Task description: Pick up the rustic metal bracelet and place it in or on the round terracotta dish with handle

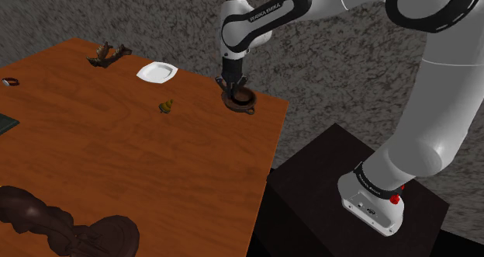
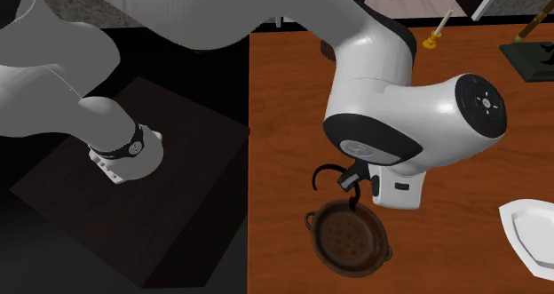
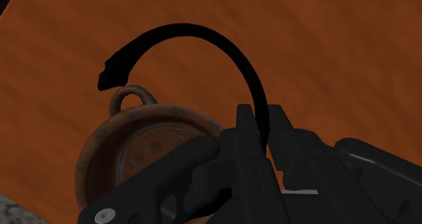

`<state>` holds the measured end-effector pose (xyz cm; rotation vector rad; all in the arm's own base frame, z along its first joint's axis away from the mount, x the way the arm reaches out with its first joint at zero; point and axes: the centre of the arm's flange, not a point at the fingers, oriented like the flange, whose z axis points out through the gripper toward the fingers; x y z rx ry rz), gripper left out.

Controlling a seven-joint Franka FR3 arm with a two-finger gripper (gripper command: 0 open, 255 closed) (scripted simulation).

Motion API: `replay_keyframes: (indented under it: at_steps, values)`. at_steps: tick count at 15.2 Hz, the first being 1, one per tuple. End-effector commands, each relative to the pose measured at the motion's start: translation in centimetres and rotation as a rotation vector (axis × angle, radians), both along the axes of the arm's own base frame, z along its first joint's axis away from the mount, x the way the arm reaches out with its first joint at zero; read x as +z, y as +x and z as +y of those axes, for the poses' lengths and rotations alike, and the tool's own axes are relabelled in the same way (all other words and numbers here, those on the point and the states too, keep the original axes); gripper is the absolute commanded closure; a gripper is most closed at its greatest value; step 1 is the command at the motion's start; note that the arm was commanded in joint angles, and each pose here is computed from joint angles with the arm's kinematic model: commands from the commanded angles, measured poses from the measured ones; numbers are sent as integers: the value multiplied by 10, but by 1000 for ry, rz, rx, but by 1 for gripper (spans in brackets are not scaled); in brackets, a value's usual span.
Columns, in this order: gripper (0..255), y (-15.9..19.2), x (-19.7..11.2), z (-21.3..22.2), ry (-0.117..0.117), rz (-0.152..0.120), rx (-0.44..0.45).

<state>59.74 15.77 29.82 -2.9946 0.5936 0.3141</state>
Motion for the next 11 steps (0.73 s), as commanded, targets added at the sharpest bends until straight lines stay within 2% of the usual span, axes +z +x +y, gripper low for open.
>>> replay_keyframes:
  at_steps: [1,6,11]
  values:
    - [255,20,2,-18,0,0,1]
    - [255,69,4,-62,0,0,1]
    - [255,74,-17,-67,0,0,1]
